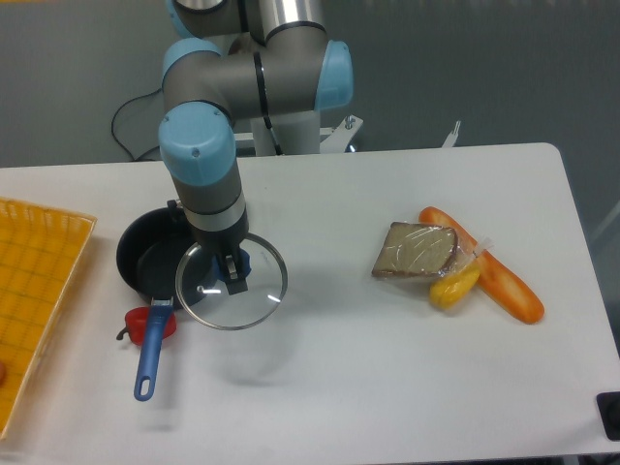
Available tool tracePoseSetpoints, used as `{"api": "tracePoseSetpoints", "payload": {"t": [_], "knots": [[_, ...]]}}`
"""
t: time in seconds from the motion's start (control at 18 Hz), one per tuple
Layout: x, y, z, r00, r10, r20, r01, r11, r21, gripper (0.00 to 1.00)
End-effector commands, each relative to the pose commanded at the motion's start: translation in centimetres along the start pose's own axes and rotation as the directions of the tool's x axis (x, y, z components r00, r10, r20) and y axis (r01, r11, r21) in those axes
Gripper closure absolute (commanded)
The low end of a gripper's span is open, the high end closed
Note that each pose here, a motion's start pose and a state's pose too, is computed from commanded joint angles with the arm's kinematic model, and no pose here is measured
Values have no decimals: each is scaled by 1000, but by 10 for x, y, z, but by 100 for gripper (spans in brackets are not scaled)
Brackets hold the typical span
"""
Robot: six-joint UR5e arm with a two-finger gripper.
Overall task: Place the lid on the table
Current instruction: 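Carry the glass lid away from the saucepan over the open table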
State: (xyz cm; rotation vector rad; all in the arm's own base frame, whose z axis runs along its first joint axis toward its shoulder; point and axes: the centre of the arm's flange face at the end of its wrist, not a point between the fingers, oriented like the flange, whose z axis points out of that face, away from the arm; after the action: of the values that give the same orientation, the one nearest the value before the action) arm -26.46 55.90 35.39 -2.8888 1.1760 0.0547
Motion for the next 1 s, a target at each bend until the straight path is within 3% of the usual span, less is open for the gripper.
{"api": "tracePoseSetpoints", "payload": {"t": [0.33,1.0], "knots": [[-8,17,12,1000,-18,-6,17,996,-85,41],[-34,46,56,994,-101,-35,97,991,-94,41]]}}
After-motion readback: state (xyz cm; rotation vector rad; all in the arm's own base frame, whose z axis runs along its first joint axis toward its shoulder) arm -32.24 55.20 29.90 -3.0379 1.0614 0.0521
